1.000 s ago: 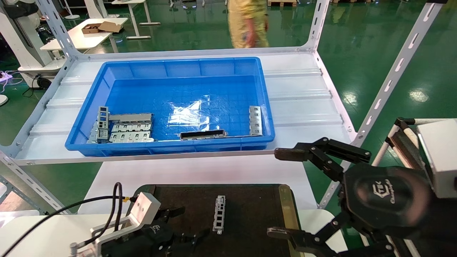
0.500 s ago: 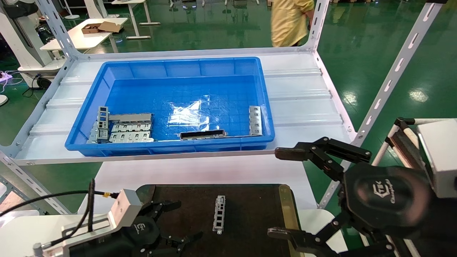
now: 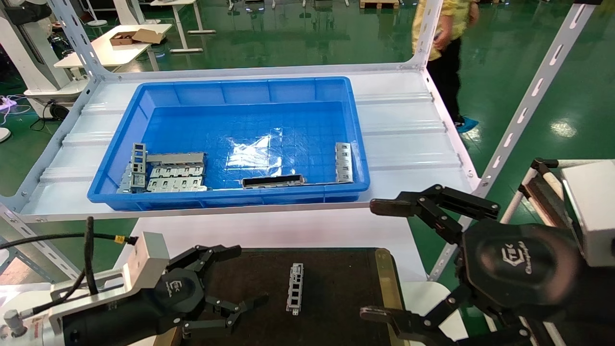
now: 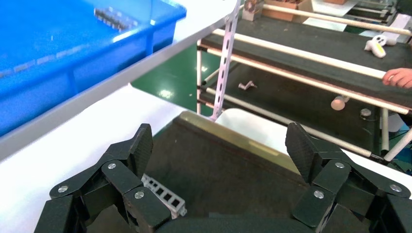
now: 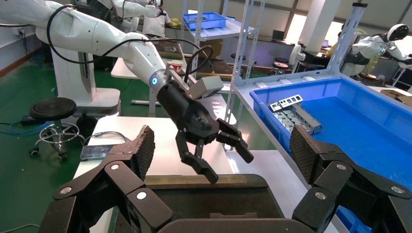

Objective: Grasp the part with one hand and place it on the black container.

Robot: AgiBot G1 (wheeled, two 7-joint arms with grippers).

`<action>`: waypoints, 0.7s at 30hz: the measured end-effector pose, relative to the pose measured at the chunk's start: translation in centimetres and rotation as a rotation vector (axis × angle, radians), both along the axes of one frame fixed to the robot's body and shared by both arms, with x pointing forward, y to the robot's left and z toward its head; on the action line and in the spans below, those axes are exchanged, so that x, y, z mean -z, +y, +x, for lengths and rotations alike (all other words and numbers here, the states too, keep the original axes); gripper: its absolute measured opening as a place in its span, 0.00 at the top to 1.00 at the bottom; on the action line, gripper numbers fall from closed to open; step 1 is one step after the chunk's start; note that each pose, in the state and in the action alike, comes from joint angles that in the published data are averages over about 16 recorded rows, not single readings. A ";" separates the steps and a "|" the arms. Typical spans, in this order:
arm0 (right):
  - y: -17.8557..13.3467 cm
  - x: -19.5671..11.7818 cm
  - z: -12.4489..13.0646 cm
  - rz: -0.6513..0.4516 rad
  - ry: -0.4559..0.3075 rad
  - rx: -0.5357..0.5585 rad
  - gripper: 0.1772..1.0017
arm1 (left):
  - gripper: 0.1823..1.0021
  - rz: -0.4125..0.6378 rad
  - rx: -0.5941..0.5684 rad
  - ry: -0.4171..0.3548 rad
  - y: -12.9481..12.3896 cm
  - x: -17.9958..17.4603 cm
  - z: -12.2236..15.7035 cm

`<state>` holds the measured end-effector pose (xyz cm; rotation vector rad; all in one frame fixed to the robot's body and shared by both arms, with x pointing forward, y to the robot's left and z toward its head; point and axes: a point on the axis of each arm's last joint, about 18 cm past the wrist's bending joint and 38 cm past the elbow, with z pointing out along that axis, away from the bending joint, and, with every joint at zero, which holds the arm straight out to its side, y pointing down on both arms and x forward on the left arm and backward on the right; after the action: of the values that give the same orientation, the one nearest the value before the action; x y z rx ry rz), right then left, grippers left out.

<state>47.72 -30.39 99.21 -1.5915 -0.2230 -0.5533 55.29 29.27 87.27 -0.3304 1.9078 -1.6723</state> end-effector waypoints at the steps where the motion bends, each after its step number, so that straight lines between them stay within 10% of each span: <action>1: 0.0 0.0 0.0 0.000 0.000 0.000 0.00 | 0.00 -0.001 0.006 -0.008 0.0 -0.3 -0.1; 21: 0.0 0.0 0.0 0.000 0.000 0.000 0.00 | 0.00 -0.063 0.104 -0.134 -0.7 -6.0 -1.5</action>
<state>47.72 -30.39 99.21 -1.5915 -0.2230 -0.5533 53.79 28.60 93.23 -0.1412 1.8040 -1.7787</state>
